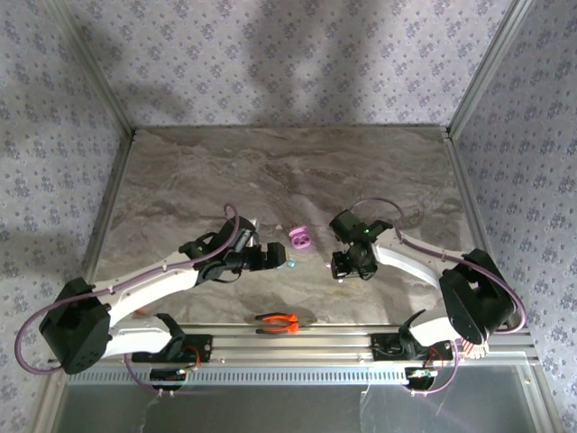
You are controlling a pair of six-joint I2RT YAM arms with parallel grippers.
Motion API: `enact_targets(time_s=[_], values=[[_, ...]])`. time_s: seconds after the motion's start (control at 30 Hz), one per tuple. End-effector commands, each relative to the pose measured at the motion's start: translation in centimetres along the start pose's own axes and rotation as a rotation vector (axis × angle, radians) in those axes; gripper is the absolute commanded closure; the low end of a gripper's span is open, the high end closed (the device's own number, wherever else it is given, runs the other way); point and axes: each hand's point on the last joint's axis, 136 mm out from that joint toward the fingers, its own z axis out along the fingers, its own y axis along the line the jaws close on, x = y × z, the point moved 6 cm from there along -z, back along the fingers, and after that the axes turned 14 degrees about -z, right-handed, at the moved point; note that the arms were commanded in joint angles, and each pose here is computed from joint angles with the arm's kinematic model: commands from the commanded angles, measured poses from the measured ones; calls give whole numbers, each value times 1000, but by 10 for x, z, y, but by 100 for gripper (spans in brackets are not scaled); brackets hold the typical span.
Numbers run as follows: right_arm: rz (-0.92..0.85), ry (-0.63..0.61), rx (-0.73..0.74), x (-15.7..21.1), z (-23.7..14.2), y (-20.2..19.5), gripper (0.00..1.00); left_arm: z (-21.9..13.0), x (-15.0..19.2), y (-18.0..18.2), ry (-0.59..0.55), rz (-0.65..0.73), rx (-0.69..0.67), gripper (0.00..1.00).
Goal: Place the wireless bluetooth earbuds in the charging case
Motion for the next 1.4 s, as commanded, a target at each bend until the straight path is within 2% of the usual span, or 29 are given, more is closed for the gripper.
enact_targets(time_s=[0.0,0.17,0.3,0.73,1.0,1.2,1.37], values=[[22,22,37,8,-2,-2,56,-2,-8,-10,-18,17,29,0],[16,15,57,11,-2,1,46,-3,-10,-9,-24,11,32,0],[-1,30,96,12,2,2,42,-4,-11,-8,-29,6,34,0],[-59,85,256,11,12,4,40,-1,-11,-10,-19,3,45,0],[-41,121,343,18,4,-7,40,1,-10,-10,-13,4,49,0],[-23,124,349,20,-2,-15,40,5,-9,-12,0,-7,72,0],[-25,42,262,13,-20,-7,41,3,-8,-11,0,-8,73,0]])
